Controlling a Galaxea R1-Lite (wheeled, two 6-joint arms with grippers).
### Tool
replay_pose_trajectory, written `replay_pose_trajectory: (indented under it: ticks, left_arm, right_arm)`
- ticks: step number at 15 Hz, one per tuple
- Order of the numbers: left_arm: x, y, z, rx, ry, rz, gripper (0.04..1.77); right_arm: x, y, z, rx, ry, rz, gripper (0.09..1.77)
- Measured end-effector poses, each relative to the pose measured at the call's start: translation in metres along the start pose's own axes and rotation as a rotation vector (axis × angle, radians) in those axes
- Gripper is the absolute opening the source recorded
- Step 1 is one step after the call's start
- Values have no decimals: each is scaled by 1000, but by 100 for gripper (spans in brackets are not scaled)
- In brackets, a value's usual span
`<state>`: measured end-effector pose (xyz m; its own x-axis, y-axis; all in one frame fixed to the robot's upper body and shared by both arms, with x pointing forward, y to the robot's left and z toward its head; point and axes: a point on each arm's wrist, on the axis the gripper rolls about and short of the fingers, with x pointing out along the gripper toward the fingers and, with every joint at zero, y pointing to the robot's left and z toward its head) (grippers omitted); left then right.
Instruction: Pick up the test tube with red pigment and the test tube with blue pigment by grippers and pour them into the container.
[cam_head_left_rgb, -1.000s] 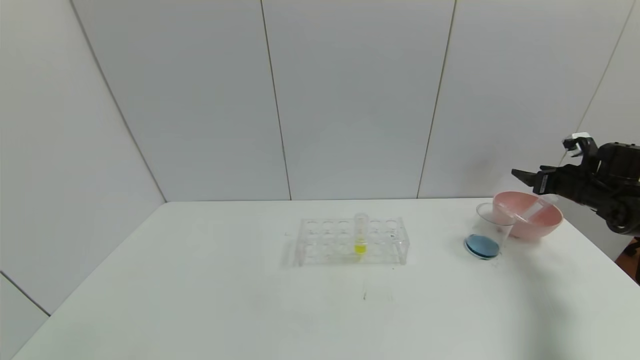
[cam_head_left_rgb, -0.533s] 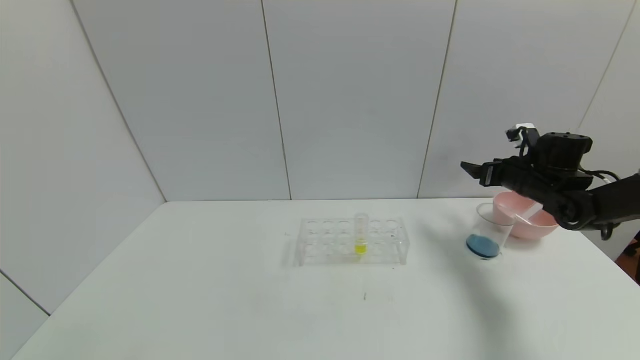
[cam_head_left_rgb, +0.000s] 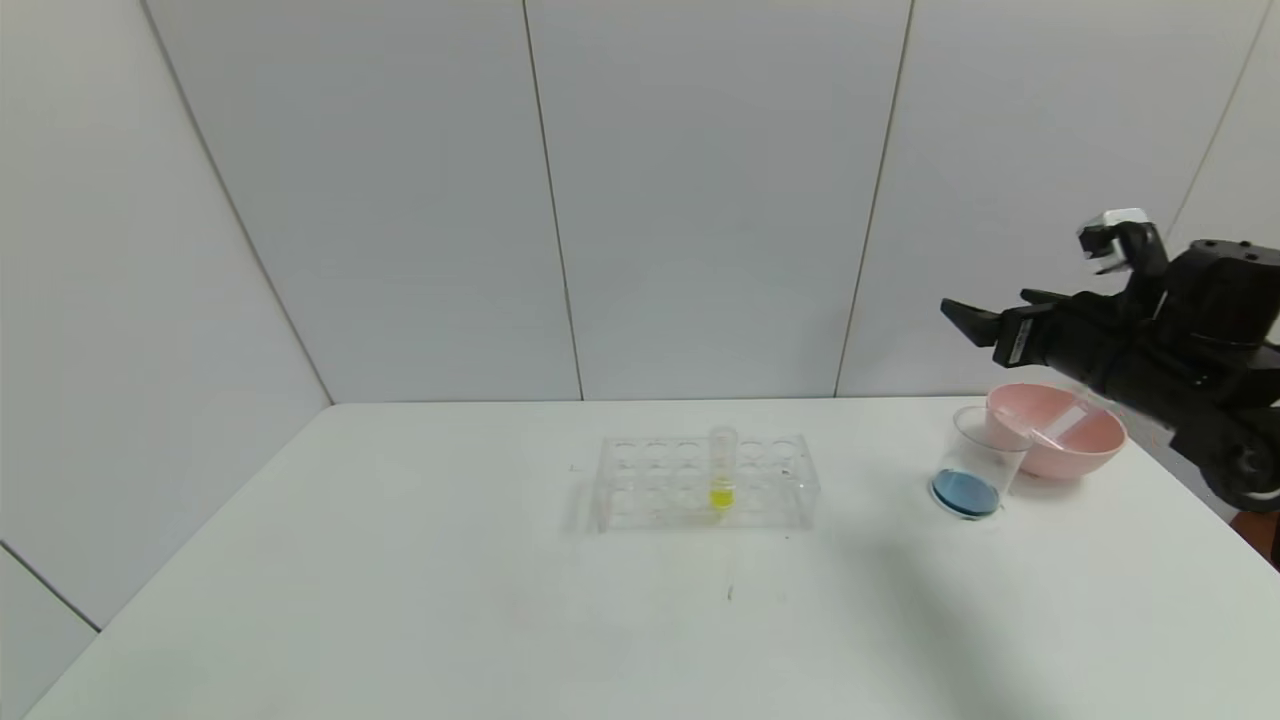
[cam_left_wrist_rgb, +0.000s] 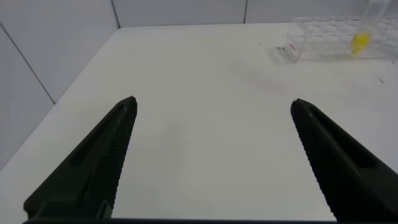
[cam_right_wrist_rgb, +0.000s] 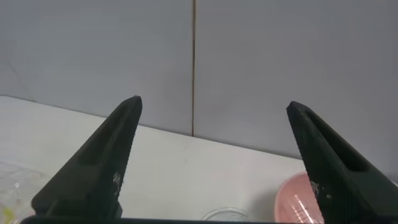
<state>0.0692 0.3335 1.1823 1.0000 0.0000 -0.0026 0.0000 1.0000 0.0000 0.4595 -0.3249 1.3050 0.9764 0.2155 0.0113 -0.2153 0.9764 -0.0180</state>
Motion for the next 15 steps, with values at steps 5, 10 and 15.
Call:
replay_pose_trajectory:
  ticks: [5,10,15]
  left_arm:
    - [0,0,0,0,0,0,176]
    - [0,0,0,0,0,0,176]
    - [0,0,0,0,0,0,176]
  right_arm:
    - [-89,18,48,-34,-170,2,168]
    - [-189,35,76,-65,-336,-24,170]
    - [-288,52,74,-103,-500,-75,170]
